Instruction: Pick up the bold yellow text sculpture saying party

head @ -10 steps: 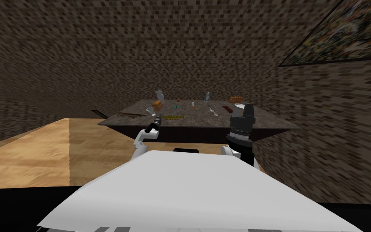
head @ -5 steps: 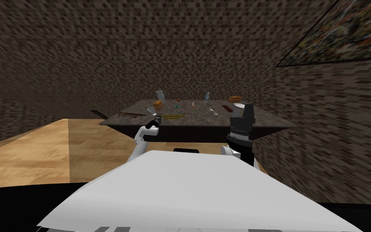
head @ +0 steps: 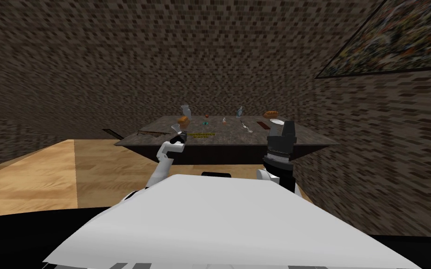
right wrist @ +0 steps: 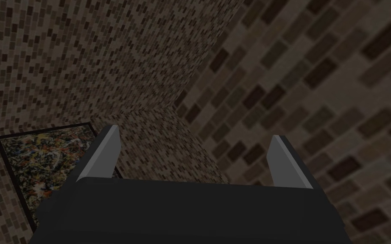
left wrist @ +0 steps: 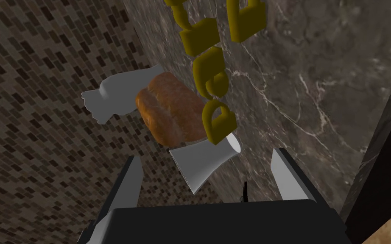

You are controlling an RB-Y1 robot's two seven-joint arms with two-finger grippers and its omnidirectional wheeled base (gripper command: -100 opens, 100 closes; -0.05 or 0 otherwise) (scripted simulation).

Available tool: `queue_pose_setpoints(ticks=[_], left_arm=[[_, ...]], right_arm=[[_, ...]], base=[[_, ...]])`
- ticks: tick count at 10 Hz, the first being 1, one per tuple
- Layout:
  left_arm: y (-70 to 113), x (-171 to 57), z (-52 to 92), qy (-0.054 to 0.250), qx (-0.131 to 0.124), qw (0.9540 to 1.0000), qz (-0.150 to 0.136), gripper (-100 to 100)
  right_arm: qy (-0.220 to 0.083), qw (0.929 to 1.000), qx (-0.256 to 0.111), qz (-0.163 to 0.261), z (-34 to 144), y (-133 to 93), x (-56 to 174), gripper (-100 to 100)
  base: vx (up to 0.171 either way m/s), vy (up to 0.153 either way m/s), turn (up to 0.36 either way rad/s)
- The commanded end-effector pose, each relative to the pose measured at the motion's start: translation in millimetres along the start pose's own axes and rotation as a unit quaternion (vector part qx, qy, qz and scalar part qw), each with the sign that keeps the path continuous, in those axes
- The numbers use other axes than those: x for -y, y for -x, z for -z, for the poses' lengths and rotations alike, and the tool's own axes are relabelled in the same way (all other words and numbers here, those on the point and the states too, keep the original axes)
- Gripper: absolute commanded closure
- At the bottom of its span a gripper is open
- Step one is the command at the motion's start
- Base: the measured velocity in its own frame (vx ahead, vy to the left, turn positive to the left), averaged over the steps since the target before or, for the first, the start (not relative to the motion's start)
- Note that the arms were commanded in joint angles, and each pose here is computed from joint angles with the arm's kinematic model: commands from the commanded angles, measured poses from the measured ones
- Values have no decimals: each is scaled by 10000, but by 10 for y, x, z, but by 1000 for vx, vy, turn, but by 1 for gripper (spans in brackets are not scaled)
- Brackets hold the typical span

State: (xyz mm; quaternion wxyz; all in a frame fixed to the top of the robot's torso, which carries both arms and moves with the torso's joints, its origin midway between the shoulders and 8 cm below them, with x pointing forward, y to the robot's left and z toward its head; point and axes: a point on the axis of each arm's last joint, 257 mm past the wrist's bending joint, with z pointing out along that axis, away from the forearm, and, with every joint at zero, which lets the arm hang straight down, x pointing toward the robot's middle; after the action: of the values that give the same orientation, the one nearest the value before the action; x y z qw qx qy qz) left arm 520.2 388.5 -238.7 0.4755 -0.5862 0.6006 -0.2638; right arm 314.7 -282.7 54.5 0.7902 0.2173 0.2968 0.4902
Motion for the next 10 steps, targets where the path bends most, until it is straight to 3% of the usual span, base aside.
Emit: queue_pose_setpoints(ticks=[1,5,9,10], left_arm=[[26,-60,-24,208,25,9998,24,-100],[99,-4,-141,526,79,9985,142,-100],[138,-126,-166,988,128,9948,221,-100],[155,-49,-216,1062,135,9938,309,-100]], right_arm=[[0,10000,0,0,0,0,0,0],[0,10000,0,0,0,0,0,0],[0,10000,0,0,0,0,0,0],[0,10000,0,0,0,0,0,0]], base=[[-13,24,-32],[-6,16,-39],[-4,14,-43],[2,15,-70]])
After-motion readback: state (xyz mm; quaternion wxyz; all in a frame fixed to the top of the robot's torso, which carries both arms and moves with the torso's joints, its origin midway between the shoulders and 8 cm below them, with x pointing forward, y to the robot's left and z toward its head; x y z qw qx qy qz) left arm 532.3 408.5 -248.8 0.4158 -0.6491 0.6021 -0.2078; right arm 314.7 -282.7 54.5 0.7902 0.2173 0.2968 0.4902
